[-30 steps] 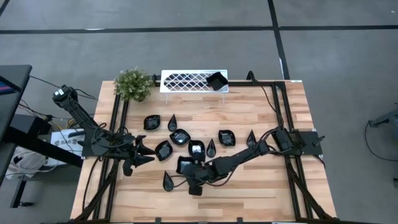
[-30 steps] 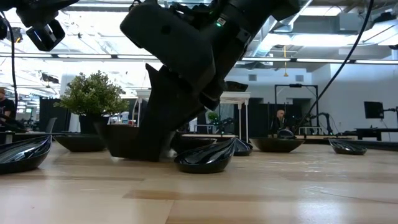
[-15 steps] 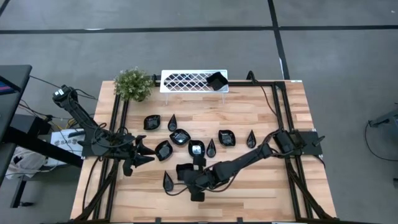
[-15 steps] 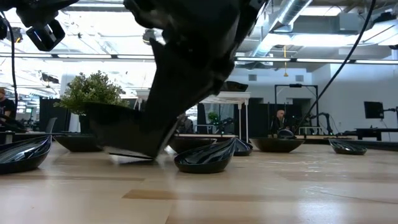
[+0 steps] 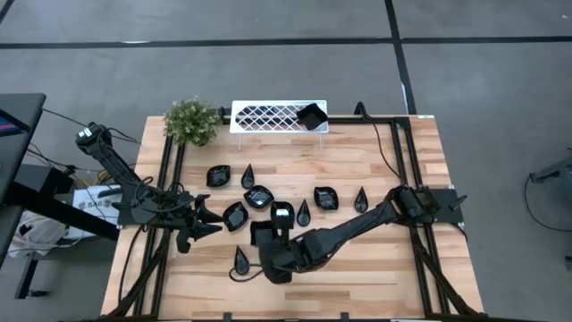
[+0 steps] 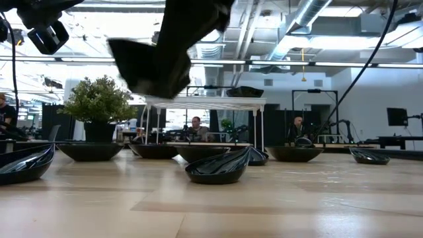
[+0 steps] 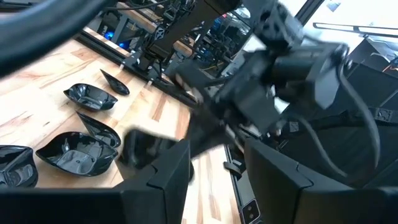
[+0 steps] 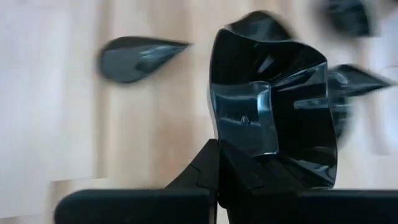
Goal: Pick & Place Mini shaped plates
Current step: Put the distorted square plate on the top of the distorted square plates on the shelf
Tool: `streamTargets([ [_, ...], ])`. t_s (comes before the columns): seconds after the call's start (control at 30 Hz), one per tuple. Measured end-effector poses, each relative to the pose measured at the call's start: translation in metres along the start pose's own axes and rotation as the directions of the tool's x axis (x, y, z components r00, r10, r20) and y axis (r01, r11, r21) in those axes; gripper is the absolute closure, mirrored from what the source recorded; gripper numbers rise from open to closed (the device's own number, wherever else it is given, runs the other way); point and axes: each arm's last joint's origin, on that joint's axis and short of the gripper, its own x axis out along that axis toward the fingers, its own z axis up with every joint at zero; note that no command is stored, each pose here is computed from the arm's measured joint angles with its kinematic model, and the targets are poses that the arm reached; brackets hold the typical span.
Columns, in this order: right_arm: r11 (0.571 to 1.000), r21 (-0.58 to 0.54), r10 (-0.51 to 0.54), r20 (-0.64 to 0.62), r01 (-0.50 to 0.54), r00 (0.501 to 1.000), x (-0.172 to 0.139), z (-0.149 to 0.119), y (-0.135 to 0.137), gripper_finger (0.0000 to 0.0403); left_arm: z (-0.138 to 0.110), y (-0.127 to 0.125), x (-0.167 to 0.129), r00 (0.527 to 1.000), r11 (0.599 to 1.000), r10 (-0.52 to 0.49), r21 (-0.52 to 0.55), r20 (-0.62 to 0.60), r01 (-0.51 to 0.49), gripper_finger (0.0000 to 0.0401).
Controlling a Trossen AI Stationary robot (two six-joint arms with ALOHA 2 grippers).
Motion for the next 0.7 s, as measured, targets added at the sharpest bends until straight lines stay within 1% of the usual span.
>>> streamTargets([
  [0.2,0.992,-0.025,-0.127,0.004,0.127,0.992,-0.028,0.024,-0.033,0.0402,0.001,0.0,0.0,1.0,1.0,0.01,-0.005,0.013,-0.01,0.0246],
  [0.37,0.964,-0.049,-0.26,0.01,0.26,0.966,-0.051,0.041,-0.07,0.0402,0.003,0.002,0.0,0.995,0.997,0.073,-0.033,0.061,-0.071,0.0246],
  [0.5,0.948,-0.104,-0.306,-0.031,0.302,0.951,-0.062,0.048,-0.108,0.0402,0.004,0.003,0.001,0.991,0.992,0.104,-0.085,0.085,-0.097,0.0246],
  [0.6,0.934,-0.145,-0.34,-0.085,0.326,0.936,-0.064,0.044,-0.141,0.0402,0.006,0.006,0.003,0.988,0.989,0.124,-0.097,0.094,-0.114,0.0246],
  [0.7,0.922,-0.162,-0.374,-0.145,0.35,0.916,-0.066,0.04,-0.179,0.0402,0.01,0.012,0.008,0.981,0.983,0.159,-0.11,0.112,-0.147,0.0246],
])
